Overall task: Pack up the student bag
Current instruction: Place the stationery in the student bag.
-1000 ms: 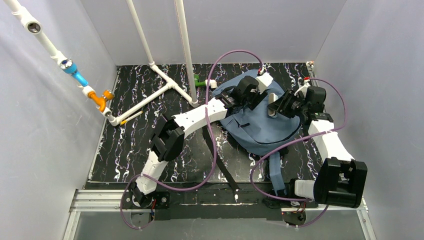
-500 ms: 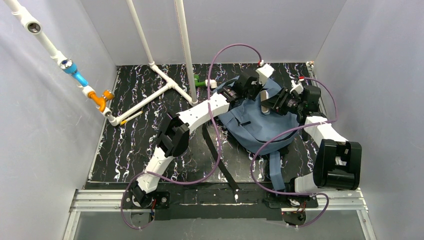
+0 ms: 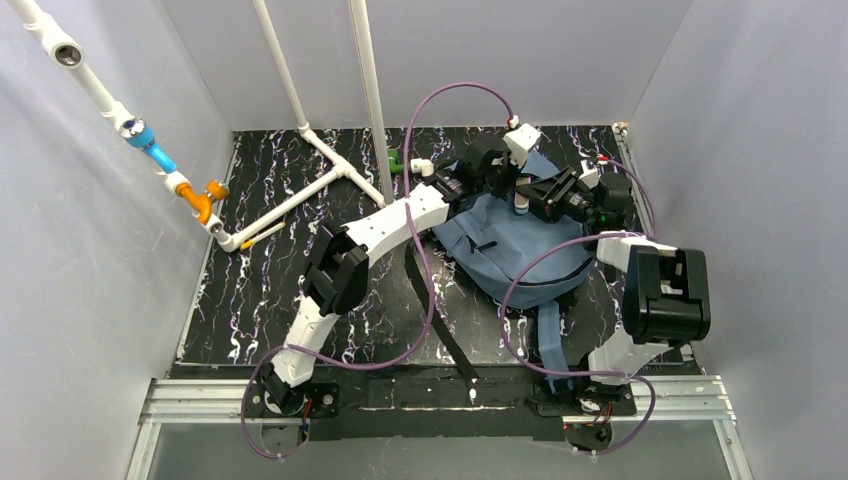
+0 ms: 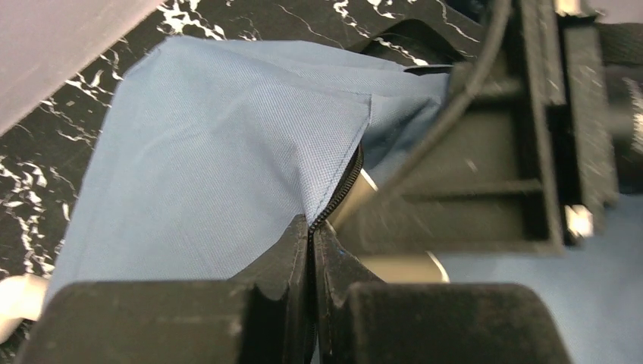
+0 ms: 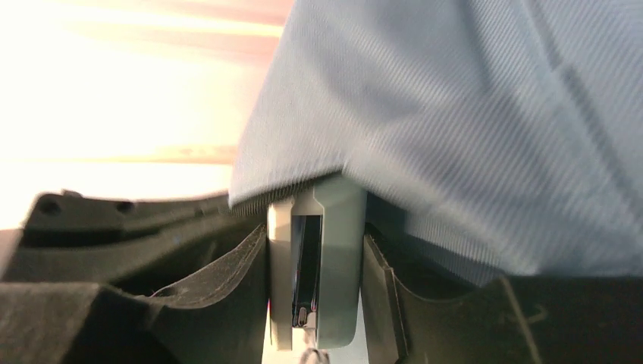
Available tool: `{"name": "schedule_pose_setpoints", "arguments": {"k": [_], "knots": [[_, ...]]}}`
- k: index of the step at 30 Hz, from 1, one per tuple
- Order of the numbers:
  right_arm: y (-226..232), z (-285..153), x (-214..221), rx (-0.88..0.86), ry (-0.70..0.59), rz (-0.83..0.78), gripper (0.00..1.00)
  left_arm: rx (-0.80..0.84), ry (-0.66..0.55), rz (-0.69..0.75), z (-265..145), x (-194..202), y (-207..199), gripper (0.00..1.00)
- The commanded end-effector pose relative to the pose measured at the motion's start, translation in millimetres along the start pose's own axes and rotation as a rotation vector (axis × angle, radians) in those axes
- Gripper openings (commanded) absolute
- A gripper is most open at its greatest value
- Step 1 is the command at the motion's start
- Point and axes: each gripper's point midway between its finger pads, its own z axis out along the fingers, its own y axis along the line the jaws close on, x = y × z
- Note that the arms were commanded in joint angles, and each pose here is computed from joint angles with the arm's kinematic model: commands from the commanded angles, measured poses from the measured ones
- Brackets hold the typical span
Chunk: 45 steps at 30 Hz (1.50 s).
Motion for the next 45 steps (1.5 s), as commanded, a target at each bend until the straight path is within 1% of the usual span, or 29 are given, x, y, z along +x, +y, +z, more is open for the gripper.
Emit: {"name": "schedule_pose_setpoints", "arguments": {"k": [1, 3, 5, 6, 7, 8, 9, 10, 11, 13, 15, 16, 18, 21, 24, 31, 35, 36, 39, 42, 44, 45], "knots": [[44.8, 3.9, -35.8, -0.244, -0.168, 0.147, 0.25, 0.129, -0.193, -0.081, -52.6, -73.9, -30.3, 0.00], [36.7, 2.8, -47.4, -0.263, -0.251, 0.224, 0.26, 0.142, -0.179, -0.090, -53.9, -71.3, -32.8, 0.00], [24.8, 1.8, -57.9, -0.265, -0.338, 0.288, 0.34, 0.161, -0.177, -0.101, -56.0, -71.5, -36.4, 0.00], [21.5, 5.1, -62.9, -0.255, -0.363, 0.292, 0.37, 0.168, -0.177, -0.104, -56.6, -71.5, -37.8, 0.00], [21.3, 12.1, -61.7, -0.239, -0.346, 0.273, 0.43, 0.176, -0.178, -0.109, -57.6, -72.2, -39.3, 0.00], [24.4, 20.0, -58.2, -0.226, -0.315, 0.241, 0.45, 0.181, -0.179, -0.110, -58.1, -72.7, -40.1, 0.00], [28.0, 25.5, -53.7, -0.210, -0.286, 0.193, 0.51, 0.185, -0.179, -0.110, -58.9, -73.3, -40.7, 0.00], [30.2, 36.7, -39.1, -0.172, -0.232, 0.148, 0.59, 0.186, -0.177, -0.109, -60.0, -73.7, -41.1, 0.00], [25.8, 44.7, -29.2, -0.103, -0.190, 0.105, 0.69, 0.184, -0.174, -0.106, -59.6, -72.2, -40.5, 0.00], [11.2, 49.7, -13.5, 0.040, -0.124, 0.019, 0.84, 0.168, -0.167, -0.104, -58.7, -69.4, -37.8, 0.00], [6.6, 40.0, -8.3, 0.100, -0.130, -0.046, 0.97, 0.149, -0.158, -0.109, -57.6, -66.0, -33.9, 0.00], [7.9, 34.5, -8.4, 0.116, -0.143, -0.072, 0.98, 0.144, -0.155, -0.113, -57.4, -64.3, -32.9, 0.00], [6.3, 26.1, -6.3, 0.173, -0.129, -0.129, 0.98, 0.138, -0.153, -0.120, -57.2, -61.5, -31.5, 0.00], [3.9, 16.3, -0.8, 0.251, -0.074, -0.209, 0.98, 0.128, -0.145, -0.137, -57.4, -58.0, -28.2, 0.00], [-1.9, 2.3, 2.5, 0.320, -0.046, -0.325, 0.98, 0.120, -0.143, -0.145, -59.9, -57.9, -25.7, 0.00], [-6.7, -18.6, 3.4, 0.385, 0.010, -0.589, 0.98, 0.122, -0.127, -0.156, -60.9, -51.9, -25.2, 0.00], [-14.2, -27.1, -1.1, 0.428, 0.016, -0.701, 0.93, 0.121, -0.126, -0.158, -62.1, -51.2, -24.1, 0.00], [-15.1, -29.1, -0.7, 0.435, 0.021, -0.717, 0.90, 0.122, -0.125, -0.159, -62.3, -50.5, -24.5, 0.00], [-10.6, -32.3, -0.8, 0.418, 0.007, -0.757, 0.76, 0.125, -0.119, -0.164, -62.0, -47.9, -25.2, 0.00], [-6.3, -35.0, -0.7, 0.401, -0.019, -0.770, 0.69, 0.131, -0.114, -0.166, -61.6, -45.7, -26.7, 0.00], [2.7, -30.5, -2.9, 0.357, -0.052, -0.763, 0.57, 0.133, -0.111, -0.169, -61.7, -45.0, -26.8, 0.00], [5.4, -27.3, -2.8, 0.338, -0.058, -0.737, 0.49, 0.135, -0.111, -0.171, -61.9, -44.8, -27.3, 0.00]]}}
